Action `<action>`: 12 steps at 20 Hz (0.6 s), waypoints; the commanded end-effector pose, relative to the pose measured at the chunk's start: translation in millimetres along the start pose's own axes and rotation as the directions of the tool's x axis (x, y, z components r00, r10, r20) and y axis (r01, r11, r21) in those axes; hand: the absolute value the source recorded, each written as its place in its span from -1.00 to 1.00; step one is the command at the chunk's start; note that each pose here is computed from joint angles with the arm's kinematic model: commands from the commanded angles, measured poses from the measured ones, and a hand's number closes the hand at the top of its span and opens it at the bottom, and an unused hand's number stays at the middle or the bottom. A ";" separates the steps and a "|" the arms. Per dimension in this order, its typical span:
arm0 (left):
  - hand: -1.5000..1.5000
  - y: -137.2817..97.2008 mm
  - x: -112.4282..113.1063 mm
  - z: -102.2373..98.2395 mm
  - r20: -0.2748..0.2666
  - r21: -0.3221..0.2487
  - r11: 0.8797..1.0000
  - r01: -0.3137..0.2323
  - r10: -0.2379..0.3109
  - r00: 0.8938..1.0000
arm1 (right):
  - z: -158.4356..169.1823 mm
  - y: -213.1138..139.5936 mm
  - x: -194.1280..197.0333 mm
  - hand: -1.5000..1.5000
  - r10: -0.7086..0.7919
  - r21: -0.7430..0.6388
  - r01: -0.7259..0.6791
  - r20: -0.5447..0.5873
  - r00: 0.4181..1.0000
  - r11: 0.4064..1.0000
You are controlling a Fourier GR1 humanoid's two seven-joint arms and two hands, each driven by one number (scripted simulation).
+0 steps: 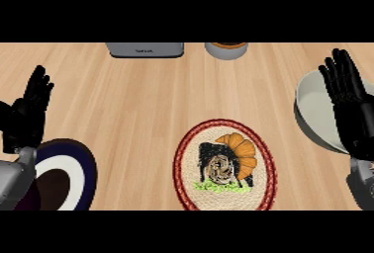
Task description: Pick the cupcake from the placemat and place it in the bowl
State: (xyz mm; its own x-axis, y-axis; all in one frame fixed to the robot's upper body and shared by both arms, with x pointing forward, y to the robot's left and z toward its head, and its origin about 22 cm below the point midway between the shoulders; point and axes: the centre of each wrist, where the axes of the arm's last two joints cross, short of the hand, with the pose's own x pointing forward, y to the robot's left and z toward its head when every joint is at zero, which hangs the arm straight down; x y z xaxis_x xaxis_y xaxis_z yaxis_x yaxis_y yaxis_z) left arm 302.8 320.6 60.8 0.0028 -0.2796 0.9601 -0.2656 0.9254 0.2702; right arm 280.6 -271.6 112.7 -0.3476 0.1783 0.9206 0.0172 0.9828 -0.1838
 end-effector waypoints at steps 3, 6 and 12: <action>0.00 -47.5 -1.5 27.1 -0.035 -0.206 0.968 -0.144 0.140 0.990 | 31.3 24.5 1.5 1.00 0.127 0.030 -0.126 -0.034 0.991 0.992; 0.00 -85.1 1.5 42.8 -0.097 -0.380 0.877 -0.294 0.278 0.956 | 62.5 50.9 -9.8 1.00 0.233 0.112 -0.227 -0.048 0.971 0.967; 0.00 -104.7 -8.2 68.4 -0.172 -0.448 0.824 -0.348 0.302 0.938 | 132.9 92.9 -30.3 -1.00 0.323 -0.138 -0.334 -0.097 0.942 0.932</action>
State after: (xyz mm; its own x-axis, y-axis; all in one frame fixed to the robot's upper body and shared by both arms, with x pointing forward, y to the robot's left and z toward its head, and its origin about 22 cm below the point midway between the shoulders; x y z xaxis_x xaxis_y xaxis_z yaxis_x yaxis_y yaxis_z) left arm 274.0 228.8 25.9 0.0668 0.0142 0.9977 0.1283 0.9915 -0.0227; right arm 208.6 -236.8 39.8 -0.1552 0.4815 0.8626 0.2421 0.8651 -0.4393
